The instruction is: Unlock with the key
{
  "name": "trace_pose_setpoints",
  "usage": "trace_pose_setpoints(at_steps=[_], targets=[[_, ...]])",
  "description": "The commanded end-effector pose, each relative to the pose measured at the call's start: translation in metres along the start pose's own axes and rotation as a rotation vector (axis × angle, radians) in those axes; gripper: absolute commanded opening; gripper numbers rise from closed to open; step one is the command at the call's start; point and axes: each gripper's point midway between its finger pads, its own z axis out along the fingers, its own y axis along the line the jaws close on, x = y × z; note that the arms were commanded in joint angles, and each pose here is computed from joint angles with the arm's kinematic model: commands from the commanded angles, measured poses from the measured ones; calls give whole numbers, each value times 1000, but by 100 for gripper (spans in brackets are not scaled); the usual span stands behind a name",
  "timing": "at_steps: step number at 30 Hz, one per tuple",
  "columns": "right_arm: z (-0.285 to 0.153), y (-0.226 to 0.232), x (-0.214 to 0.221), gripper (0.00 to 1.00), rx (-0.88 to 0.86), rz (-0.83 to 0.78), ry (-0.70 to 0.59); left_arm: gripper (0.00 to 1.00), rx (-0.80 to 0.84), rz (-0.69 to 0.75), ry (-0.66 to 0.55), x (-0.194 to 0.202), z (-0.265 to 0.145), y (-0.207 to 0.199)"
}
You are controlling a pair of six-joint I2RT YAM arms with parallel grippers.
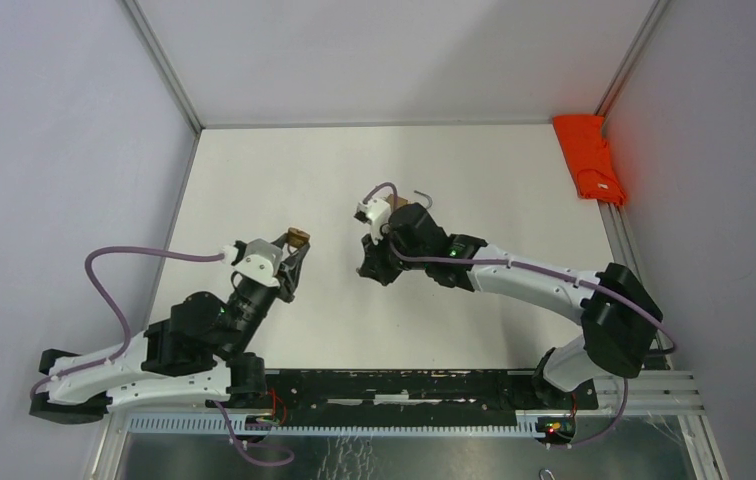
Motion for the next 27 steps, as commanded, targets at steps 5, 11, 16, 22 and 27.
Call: trace_pose_setpoints(at_steps=[5,11,16,22,27], targets=[[-40,47,-24,0,-455,78,-162,2,116,-71,-84,-10,6,-31],[-111,84,-58,0,-760,31,-357,2,244,-51,-145,-22,1,-49],[-183,120,-63,0,-1010,-19,-522,2,287,-14,-174,-28,0,-56],[-262,150,-62,0,-1229,-168,-699,2,423,21,-282,-49,-10,-75],[-292,159,-63,0,-1333,-176,-768,2,660,78,-374,-70,-38,-100]])
